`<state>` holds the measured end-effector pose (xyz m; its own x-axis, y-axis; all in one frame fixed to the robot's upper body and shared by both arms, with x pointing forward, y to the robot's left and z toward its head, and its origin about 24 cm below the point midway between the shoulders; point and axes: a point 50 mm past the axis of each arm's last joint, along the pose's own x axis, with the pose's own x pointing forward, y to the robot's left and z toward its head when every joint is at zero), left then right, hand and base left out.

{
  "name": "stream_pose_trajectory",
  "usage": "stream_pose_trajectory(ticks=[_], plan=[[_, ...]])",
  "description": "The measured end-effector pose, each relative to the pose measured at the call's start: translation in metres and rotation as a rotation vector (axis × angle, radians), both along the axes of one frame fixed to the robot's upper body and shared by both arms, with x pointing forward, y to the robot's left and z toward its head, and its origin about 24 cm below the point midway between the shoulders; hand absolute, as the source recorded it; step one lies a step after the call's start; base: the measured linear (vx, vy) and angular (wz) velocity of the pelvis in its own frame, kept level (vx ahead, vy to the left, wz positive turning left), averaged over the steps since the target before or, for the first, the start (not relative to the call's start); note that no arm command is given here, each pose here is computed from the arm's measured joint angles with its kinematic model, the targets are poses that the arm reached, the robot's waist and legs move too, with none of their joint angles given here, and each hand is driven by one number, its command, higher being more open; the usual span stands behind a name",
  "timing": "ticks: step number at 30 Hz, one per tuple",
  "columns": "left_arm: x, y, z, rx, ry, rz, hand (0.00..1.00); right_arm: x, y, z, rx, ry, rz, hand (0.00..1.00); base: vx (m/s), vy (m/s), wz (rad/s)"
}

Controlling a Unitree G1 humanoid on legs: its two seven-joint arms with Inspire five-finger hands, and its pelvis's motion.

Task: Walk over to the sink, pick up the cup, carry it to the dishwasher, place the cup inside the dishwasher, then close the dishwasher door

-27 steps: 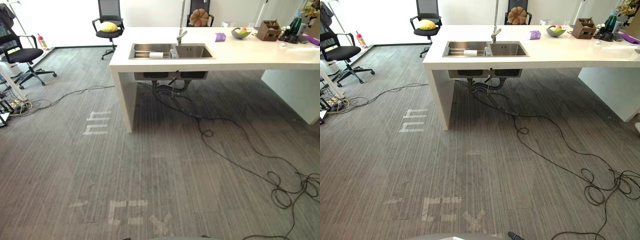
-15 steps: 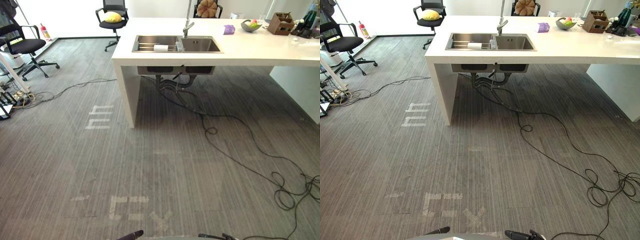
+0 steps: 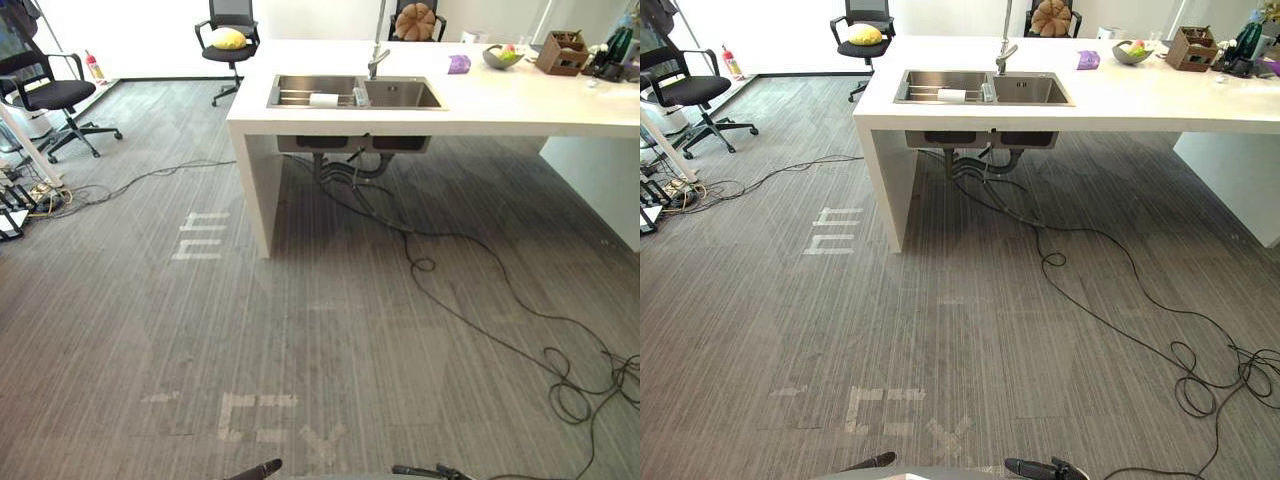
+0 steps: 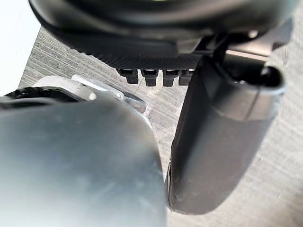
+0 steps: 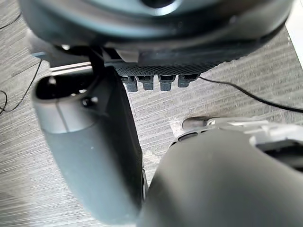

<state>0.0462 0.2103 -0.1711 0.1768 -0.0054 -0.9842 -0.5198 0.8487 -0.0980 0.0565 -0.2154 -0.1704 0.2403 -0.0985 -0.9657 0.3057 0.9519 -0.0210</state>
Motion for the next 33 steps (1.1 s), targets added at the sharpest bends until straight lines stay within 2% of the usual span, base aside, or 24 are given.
stream_pose_trajectory(ticks=[13, 21, 28, 29, 33], plan=[[0.001, 0.002, 0.000, 0.019, 0.000, -0.008, 1.00, 0.014, -0.001, 0.004, 0.046, -0.158, -0.100, 1.00, -0.02, 0.016, 0.20], [-0.002, 0.008, 0.001, 0.017, 0.029, -0.040, 1.00, 0.015, 0.004, 0.004, 0.069, -0.175, -0.141, 1.00, 0.07, -0.023, 0.14], [0.015, 0.009, 0.003, 0.014, 0.012, -0.090, 1.00, 0.019, 0.005, 0.008, 0.107, -0.243, -0.216, 1.00, 0.33, -0.179, 0.03], [0.018, 0.000, 0.002, -0.002, 0.006, -0.102, 1.00, 0.016, 0.000, 0.008, 0.107, -0.240, -0.254, 1.00, 0.53, -0.287, 0.34], [0.025, -0.012, 0.002, -0.033, -0.037, -0.109, 1.00, 0.018, -0.004, 0.009, 0.112, -0.233, -0.256, 1.00, 0.59, -0.307, 0.17]])
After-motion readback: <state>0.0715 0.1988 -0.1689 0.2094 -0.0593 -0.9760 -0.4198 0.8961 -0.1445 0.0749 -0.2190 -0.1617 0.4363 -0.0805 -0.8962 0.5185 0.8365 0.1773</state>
